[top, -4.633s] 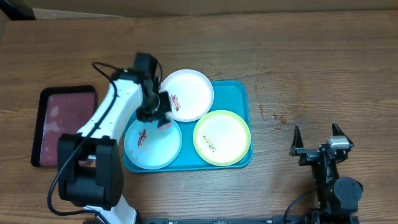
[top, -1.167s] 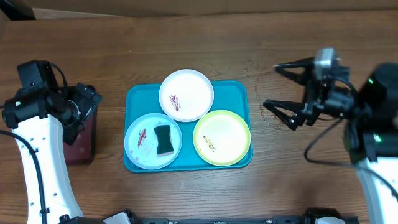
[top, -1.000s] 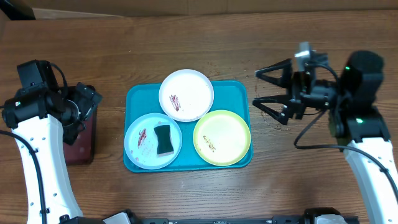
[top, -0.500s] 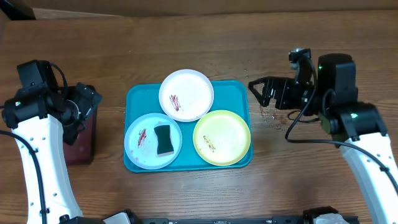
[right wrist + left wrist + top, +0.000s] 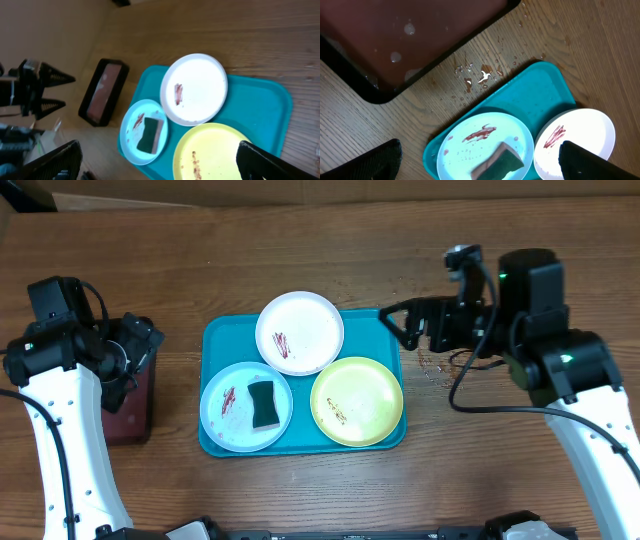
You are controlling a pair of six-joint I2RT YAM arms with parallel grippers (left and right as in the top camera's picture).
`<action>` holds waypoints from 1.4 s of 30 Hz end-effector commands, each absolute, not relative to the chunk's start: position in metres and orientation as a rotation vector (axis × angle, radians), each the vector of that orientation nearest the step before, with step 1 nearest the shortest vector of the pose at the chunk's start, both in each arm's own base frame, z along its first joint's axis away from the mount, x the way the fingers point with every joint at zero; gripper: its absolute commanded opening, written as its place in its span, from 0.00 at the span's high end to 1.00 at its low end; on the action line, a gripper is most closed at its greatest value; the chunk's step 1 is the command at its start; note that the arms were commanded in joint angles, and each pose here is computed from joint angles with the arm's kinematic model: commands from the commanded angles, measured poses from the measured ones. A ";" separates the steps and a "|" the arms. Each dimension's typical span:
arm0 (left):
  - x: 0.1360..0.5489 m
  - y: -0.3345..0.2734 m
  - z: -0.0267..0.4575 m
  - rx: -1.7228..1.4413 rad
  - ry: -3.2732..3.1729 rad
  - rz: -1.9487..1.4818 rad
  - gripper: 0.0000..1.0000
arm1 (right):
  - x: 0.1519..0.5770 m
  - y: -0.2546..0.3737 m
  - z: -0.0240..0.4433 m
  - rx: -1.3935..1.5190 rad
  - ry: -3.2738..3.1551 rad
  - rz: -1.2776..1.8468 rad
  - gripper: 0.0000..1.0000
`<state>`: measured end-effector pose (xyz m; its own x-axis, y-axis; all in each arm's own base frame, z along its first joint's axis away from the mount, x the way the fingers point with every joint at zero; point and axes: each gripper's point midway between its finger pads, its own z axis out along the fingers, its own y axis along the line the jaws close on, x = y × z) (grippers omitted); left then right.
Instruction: Clean dirty plates on tray and stack at the side
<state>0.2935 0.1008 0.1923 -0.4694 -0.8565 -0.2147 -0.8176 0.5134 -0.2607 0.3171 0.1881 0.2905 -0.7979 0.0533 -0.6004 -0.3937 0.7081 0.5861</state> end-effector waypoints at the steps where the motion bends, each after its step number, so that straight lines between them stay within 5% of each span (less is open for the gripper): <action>1: 0.292 0.101 0.189 -1.425 2.442 -0.173 0.00 | 0.326 0.199 0.274 -0.161 2.394 0.863 0.00; 6: 0.292 0.101 0.189 -1.425 2.442 -0.173 0.00 | 0.312 0.228 0.213 -0.166 2.657 0.734 0.17; 11: 0.292 0.101 0.189 -1.425 2.442 -0.173 0.00 | 0.303 0.248 0.165 -0.241 2.944 0.477 0.22; 17: 0.292 0.101 0.189 -1.426 2.441 -0.173 0.00 | 0.304 0.308 0.147 -0.410 2.888 0.527 0.23; 25: 0.292 0.101 0.189 -1.425 2.442 -0.174 0.00 | 0.301 0.338 0.126 -0.362 2.799 0.341 0.50; 42: 0.287 0.098 0.187 -1.370 2.502 -0.168 0.00 | 0.301 0.364 0.056 -0.345 2.841 0.235 0.69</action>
